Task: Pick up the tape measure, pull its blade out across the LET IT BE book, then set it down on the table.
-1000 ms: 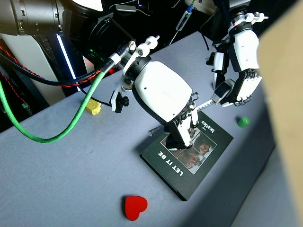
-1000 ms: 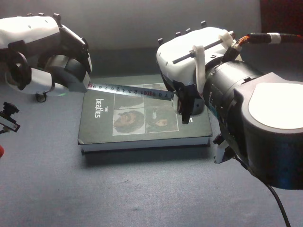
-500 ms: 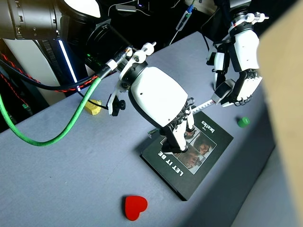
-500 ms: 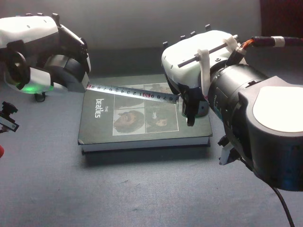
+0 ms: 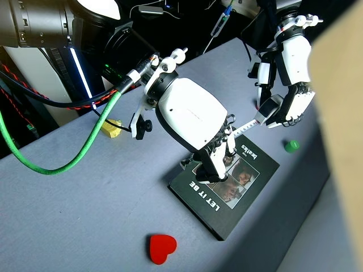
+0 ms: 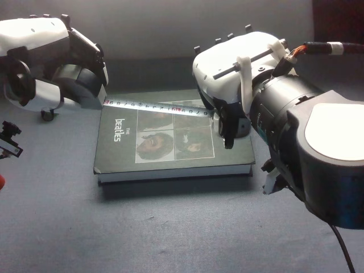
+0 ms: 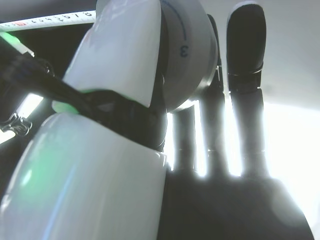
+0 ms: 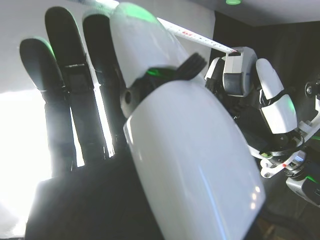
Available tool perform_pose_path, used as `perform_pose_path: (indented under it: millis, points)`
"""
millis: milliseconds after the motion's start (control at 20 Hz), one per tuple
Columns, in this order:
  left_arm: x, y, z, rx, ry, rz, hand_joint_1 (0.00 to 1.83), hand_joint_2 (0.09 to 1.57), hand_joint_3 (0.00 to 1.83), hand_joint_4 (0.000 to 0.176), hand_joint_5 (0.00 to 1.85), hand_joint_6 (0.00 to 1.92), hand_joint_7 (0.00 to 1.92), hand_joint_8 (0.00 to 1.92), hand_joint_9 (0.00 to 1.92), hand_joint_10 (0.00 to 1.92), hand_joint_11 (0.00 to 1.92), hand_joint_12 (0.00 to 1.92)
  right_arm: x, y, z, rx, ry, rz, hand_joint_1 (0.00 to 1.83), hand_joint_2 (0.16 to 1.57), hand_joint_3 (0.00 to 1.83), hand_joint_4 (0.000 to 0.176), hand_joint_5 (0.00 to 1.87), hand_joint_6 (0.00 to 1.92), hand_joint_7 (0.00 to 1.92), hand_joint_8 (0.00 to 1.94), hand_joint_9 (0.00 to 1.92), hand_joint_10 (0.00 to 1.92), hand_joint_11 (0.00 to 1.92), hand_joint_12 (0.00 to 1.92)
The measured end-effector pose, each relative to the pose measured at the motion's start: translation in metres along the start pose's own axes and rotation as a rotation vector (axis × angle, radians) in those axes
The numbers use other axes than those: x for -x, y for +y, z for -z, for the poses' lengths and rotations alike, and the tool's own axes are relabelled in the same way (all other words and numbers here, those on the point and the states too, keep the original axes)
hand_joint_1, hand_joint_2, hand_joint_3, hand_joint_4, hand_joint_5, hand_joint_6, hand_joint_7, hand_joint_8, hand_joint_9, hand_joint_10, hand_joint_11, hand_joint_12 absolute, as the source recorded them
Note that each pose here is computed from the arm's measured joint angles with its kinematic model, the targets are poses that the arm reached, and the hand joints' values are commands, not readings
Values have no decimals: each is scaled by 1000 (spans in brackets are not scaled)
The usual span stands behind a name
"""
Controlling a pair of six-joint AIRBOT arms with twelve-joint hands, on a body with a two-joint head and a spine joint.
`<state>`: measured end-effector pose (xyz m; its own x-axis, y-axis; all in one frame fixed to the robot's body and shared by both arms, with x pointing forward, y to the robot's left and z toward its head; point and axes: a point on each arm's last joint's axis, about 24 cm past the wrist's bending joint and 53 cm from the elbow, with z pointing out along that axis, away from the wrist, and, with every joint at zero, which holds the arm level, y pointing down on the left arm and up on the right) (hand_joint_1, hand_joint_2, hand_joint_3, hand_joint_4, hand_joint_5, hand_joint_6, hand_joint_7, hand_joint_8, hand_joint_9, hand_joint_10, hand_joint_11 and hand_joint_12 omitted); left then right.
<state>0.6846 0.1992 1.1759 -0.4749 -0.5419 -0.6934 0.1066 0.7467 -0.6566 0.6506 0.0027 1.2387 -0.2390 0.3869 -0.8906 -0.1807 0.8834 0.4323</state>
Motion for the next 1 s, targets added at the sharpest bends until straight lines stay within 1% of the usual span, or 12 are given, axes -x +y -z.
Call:
perform_pose_path:
  millis: [150,250,400,550,800,850,900,950,1000]
  points:
    - [1,-1,0,-1,-2,1,1367,1158,0,0,845,926,837,1232,898,1342,901,1173,2,-1,0,-2,-6,4,1188,1230,0,0,622,1403,916,1197,825,726,544,1352]
    - [1,-1,0,-3,-3,2,1365,1163,0,0,834,931,830,1247,890,1355,914,1182,4,2,3,9,-20,17,1182,1234,1,0,624,1403,903,1218,819,738,547,1362]
    - [4,1,0,4,-14,24,1365,1162,0,0,836,933,830,1243,891,1355,906,1180,7,3,4,17,-33,27,1182,1237,0,0,619,1398,896,1239,799,763,517,1374]
    - [6,1,0,6,-20,25,1366,1161,0,0,840,930,834,1239,890,1354,892,1183,8,1,4,10,-35,26,1186,1238,0,0,610,1403,900,1238,797,764,519,1375]
    - [6,2,0,7,-24,26,1367,1156,0,0,855,917,841,1225,897,1341,927,1173,9,-1,4,9,-36,26,1180,1238,0,0,621,1408,895,1231,799,773,539,1367]
    - [7,2,0,7,-25,27,1367,1156,0,0,850,922,845,1221,897,1339,925,1171,9,-1,4,9,-35,26,1304,1233,0,0,601,1386,875,1206,721,1346,536,1385]
    - [7,2,0,7,-25,26,1367,1156,0,0,848,924,846,1220,897,1339,923,1169,9,-1,4,9,-35,25,1326,1236,1,0,587,1391,852,1224,701,1479,524,1388]
    - [7,2,0,7,-25,27,1367,1156,0,0,848,925,846,1221,897,1340,917,1166,8,0,4,10,-35,26,1195,1249,0,0,605,1425,855,1272,680,1074,502,1355]
    - [7,2,0,7,-25,27,1367,1156,0,0,852,922,843,1223,896,1341,914,1165,8,-1,4,9,-34,26,1168,1270,0,0,559,1472,838,1333,682,843,449,1309]
